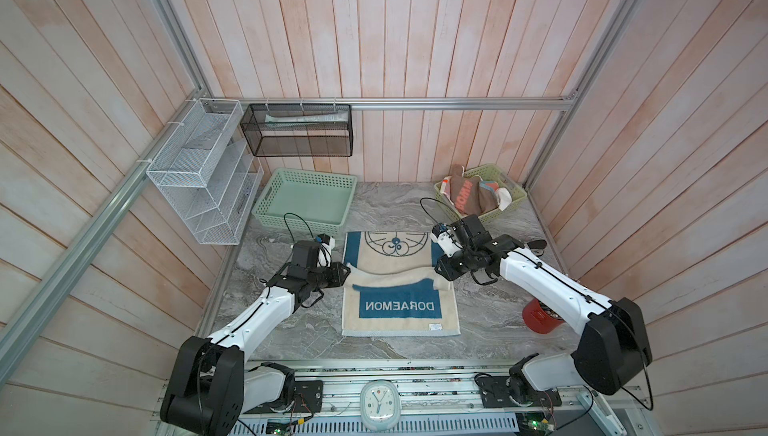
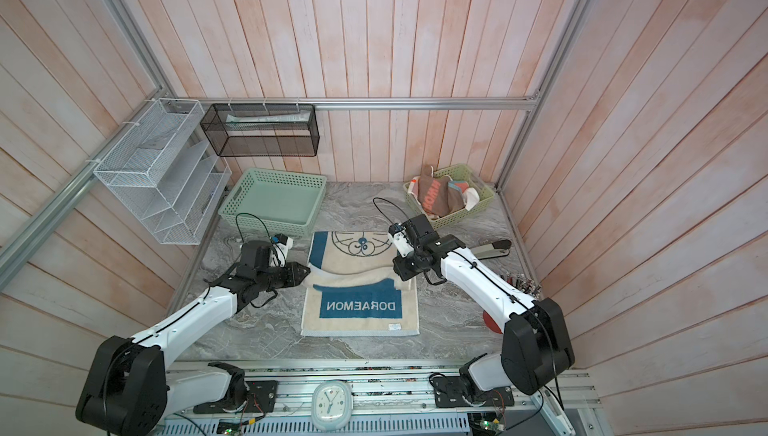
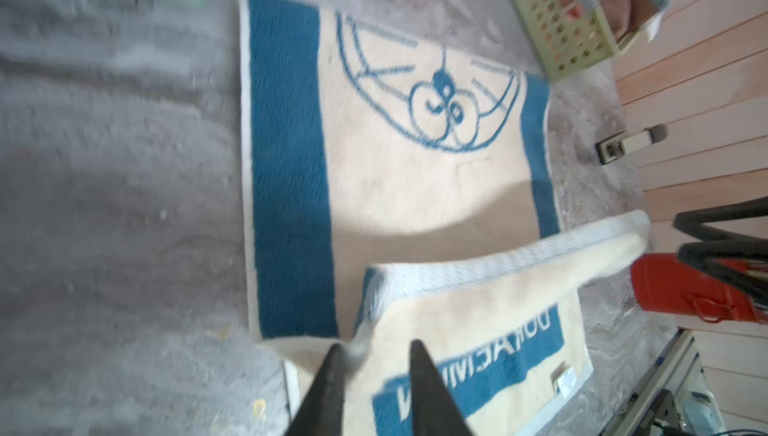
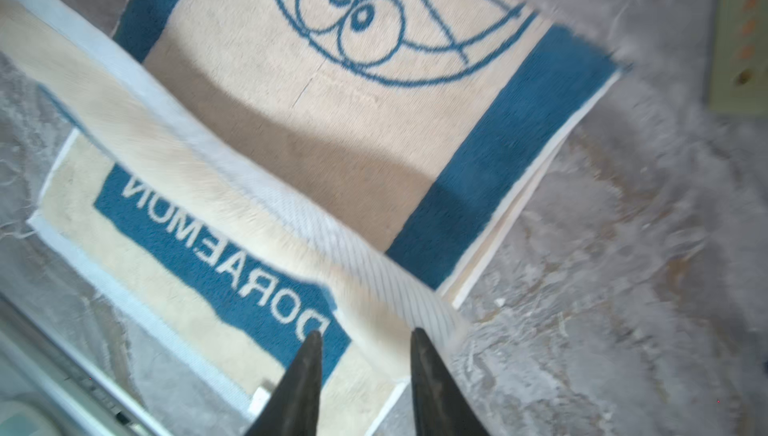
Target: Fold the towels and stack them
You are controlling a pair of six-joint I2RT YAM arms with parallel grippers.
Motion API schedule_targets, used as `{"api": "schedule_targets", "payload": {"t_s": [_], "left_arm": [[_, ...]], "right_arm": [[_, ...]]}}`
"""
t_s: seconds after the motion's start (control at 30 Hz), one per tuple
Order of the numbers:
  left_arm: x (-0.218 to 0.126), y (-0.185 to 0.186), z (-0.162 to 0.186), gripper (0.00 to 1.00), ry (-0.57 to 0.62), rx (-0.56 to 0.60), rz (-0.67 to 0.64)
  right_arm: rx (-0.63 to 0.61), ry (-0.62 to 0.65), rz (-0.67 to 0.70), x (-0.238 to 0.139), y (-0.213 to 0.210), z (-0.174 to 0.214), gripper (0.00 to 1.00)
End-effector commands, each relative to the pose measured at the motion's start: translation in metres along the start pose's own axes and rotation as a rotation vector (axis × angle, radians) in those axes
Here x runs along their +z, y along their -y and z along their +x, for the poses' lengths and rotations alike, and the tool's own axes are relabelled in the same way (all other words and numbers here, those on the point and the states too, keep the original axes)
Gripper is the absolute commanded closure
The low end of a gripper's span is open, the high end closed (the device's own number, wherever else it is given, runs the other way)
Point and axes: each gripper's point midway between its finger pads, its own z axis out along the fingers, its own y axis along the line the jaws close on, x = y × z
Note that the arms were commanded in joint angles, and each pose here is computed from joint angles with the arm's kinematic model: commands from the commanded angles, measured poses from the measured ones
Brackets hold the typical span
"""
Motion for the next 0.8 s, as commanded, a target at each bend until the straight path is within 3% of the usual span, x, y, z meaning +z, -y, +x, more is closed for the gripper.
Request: {"api": "schedule_targets", "payload": {"t_s": [0.0, 0.17, 0.43, 0.57, 0.77], "left_arm": [[-0.016, 0.006, -0.006, 0.61, 0.066, -0.028, 0.004], [-0.029, 0.005, -0.014, 0.57, 0.113, -0.034, -0.022], [0.002, -0.015, -0.011, 0.45, -0.015, -0.129, -0.084], [0.019, -0.006, -0.024, 0.49, -0.008, -0.103, -0.041], [0.058, 0.040, -0.034, 0.60, -0.055, 0.034, -0.005]], "right_arm": [[0.056, 0.007, -0.118, -0.019, -0.024, 0.007, 0.59], [0.137, 0.055, -0.049, -0.017, -0.005, 0.010, 0.59], [0.277, 0.036, -0.010, 0.029, 0.021, 0.008, 0.59], [0.255, 0.098, -0.096, 0.049, 0.011, -0.026, 0.59], [0.120, 0.067, -0.175, 0.088, -0.016, -0.064, 0.73]]}}
